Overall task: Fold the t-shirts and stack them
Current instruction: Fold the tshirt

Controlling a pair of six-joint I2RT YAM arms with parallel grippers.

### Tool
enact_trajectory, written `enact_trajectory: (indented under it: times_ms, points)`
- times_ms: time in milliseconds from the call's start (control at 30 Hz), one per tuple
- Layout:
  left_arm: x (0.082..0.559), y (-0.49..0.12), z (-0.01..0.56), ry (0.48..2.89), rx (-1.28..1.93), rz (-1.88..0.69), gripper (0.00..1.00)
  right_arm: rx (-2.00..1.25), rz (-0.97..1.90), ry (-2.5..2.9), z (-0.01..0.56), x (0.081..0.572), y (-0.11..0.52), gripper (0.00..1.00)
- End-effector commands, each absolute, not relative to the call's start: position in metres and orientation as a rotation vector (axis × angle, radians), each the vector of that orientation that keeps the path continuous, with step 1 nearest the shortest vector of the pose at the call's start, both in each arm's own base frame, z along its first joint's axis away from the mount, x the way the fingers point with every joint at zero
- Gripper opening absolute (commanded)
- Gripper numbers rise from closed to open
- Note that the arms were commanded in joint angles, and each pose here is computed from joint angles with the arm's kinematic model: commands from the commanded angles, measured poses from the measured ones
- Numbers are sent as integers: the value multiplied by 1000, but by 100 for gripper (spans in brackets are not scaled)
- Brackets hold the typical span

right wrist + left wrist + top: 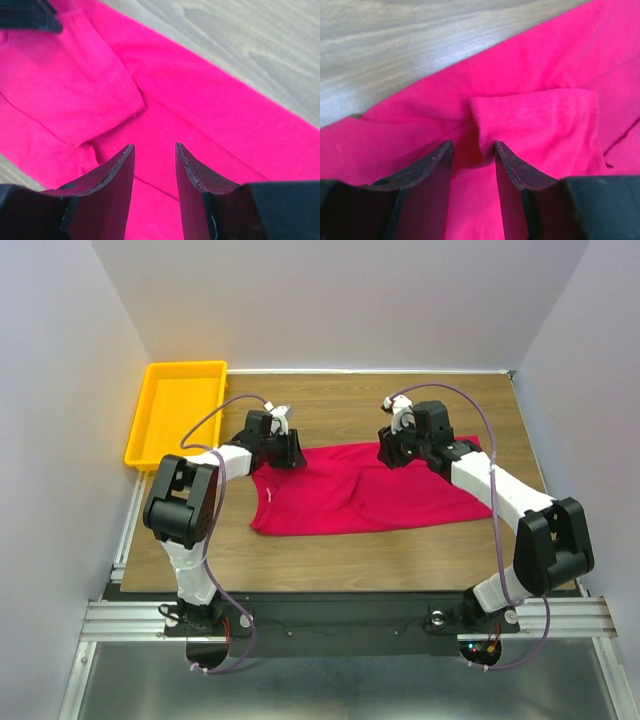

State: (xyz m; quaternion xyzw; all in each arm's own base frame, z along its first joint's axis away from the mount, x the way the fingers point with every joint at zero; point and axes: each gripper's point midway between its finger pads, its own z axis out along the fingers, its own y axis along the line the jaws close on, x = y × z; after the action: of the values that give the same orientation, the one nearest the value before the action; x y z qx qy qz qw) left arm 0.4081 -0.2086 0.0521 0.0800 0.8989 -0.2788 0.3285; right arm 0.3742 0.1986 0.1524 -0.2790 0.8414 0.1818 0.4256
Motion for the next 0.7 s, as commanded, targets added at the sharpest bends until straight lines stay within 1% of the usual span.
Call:
enact_trajectory:
  times_ms: [0, 333, 533, 600, 667]
  points:
    - [435, -222, 86, 2261, 233, -764, 50, -716, 503, 2072, 161, 368, 197, 44]
    - [435, -238, 63, 2331, 291, -862, 50, -664, 514, 2078, 165, 371, 188, 44]
    - [434, -231, 56, 2362, 287, -815, 49, -635, 515, 2078, 168, 373, 182, 44]
    - [436, -229, 58, 2357, 280, -793, 47, -631, 518, 2075, 169, 374, 181, 44]
    - [439, -229, 62, 2348, 274, -789, 42, -629, 524, 2077, 169, 374, 181, 44]
